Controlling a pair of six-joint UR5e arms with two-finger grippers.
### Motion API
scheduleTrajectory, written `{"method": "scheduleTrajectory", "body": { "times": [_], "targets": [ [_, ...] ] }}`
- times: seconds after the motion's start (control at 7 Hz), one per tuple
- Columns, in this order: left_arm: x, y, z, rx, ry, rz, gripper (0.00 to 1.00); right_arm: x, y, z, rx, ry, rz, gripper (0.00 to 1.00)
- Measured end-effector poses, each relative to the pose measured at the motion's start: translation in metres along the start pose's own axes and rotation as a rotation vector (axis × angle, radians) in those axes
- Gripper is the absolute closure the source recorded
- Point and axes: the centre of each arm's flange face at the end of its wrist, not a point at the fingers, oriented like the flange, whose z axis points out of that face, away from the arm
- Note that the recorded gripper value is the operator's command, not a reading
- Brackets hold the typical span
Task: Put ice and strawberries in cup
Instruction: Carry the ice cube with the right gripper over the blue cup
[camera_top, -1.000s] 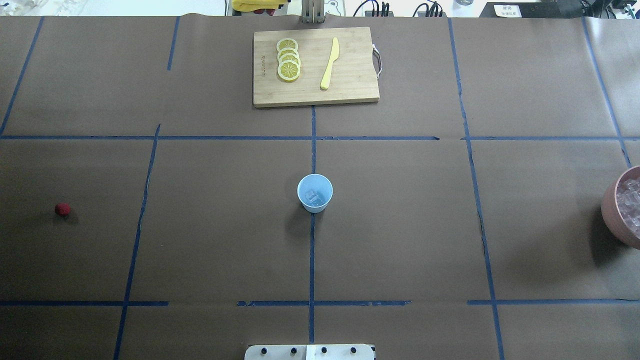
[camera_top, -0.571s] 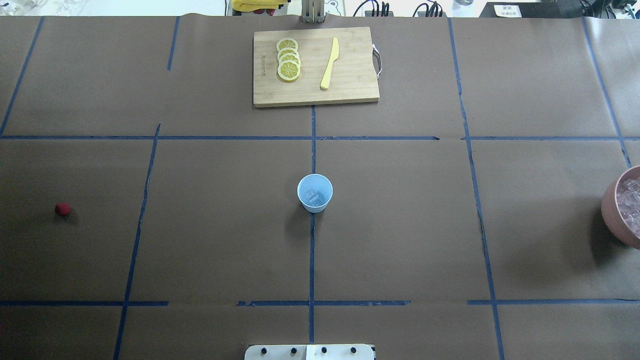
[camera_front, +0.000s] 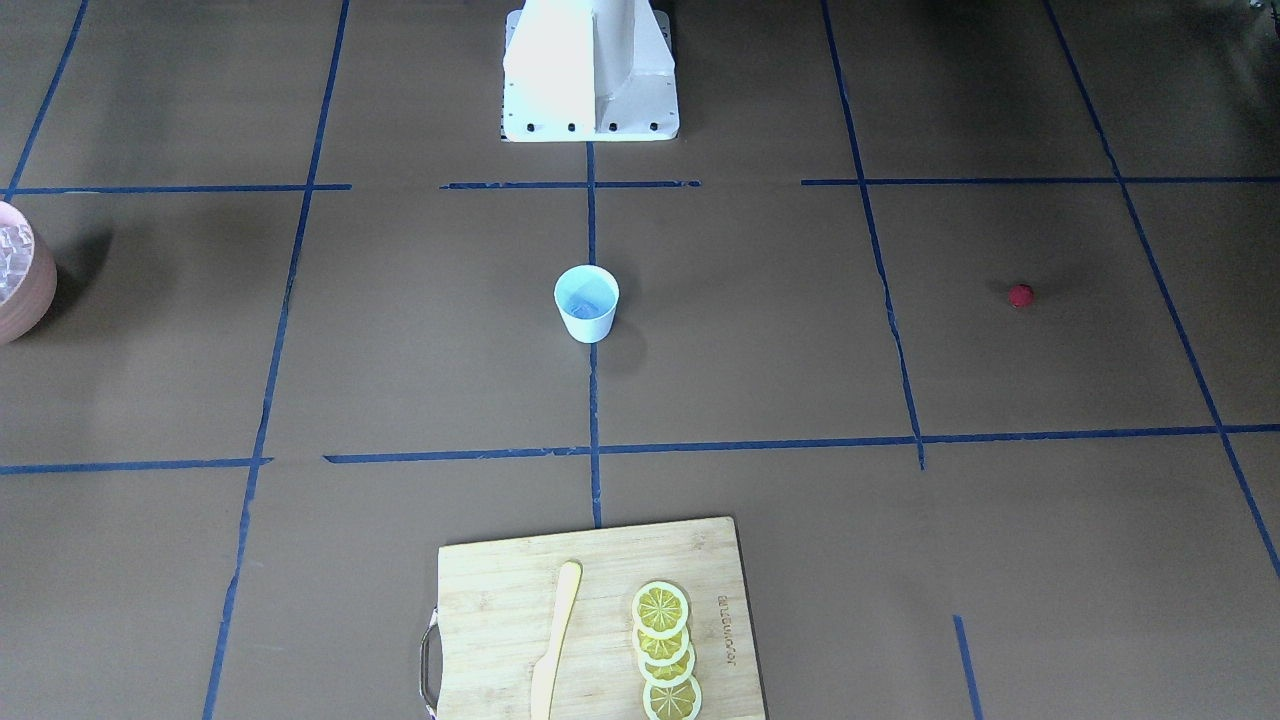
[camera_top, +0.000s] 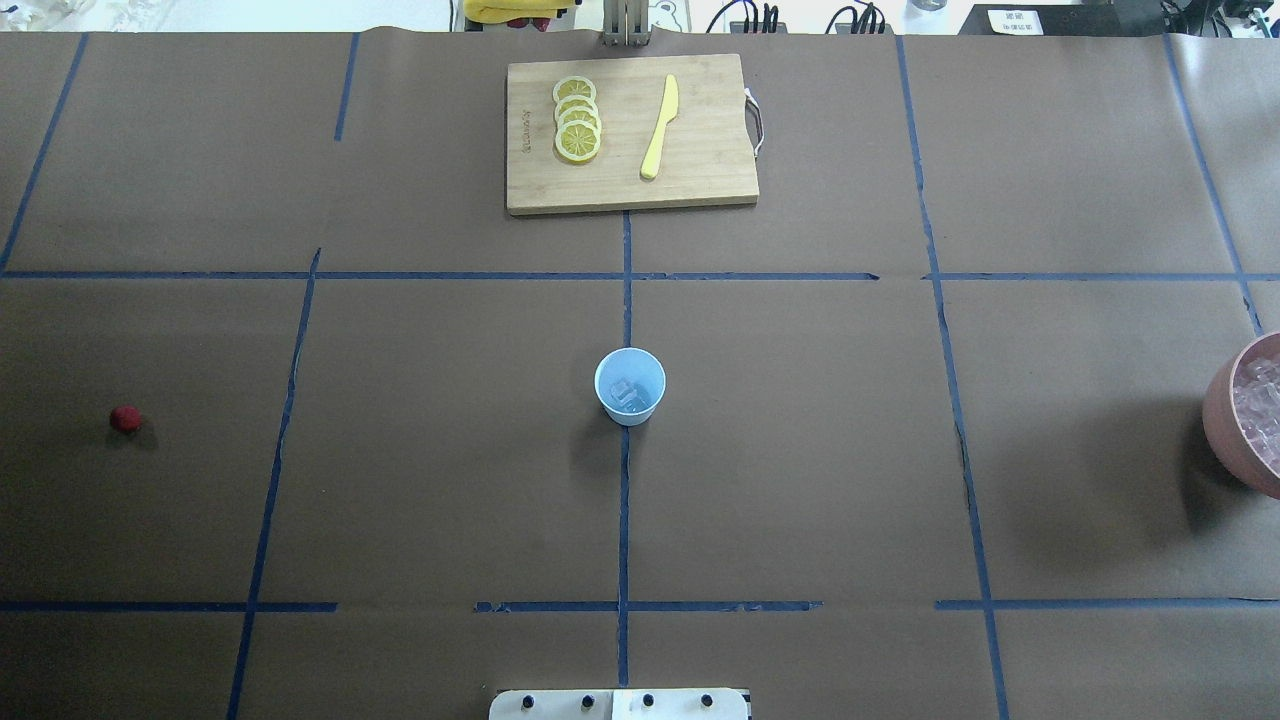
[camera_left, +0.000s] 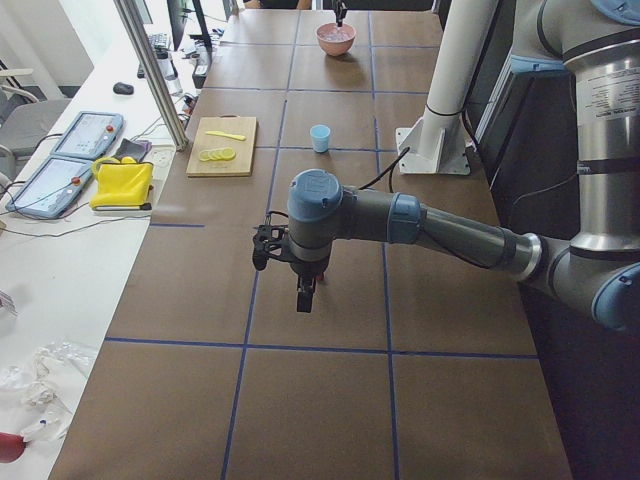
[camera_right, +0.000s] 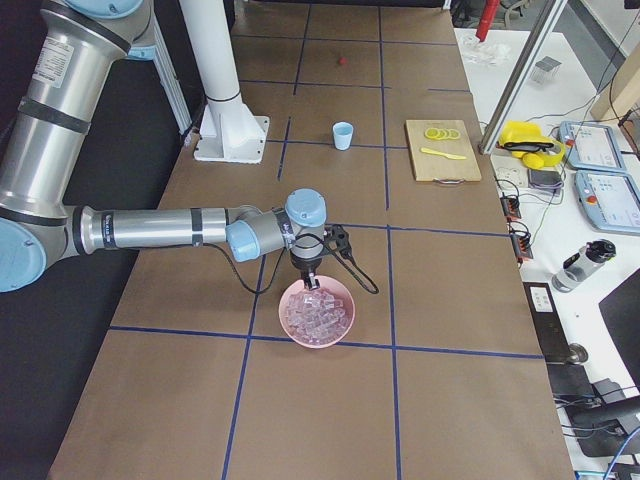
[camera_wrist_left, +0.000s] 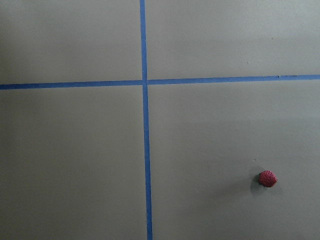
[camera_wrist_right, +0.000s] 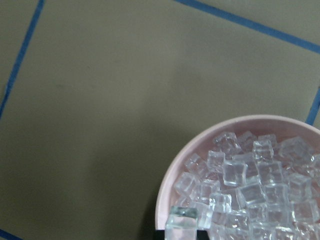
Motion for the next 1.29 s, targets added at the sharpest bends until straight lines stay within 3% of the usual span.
{"method": "scheduleTrajectory", "body": {
  "times": [0.29,0.57,0.86,1.29],
  "targets": [
    [-0.001,0.002,0.001,-0.003,0.000,-0.003,0.00,-0.060,-0.101,-0.035,-0.011,-0.024,0.016,0.98],
    [-0.003,0.004,0.003,-0.007,-0.001,-0.007,0.00,-0.194,-0.195,-0.044,-0.055,-0.048,0.089,0.98],
    [-0.005,0.004,0.005,-0.011,-0.001,-0.011,0.00,-0.363,-0.244,-0.007,-0.069,-0.015,0.213,1.00],
    [-0.007,0.004,0.007,-0.016,-0.001,-0.015,0.00,-0.544,-0.267,0.057,-0.062,0.026,0.300,1.00]
  ]
}}
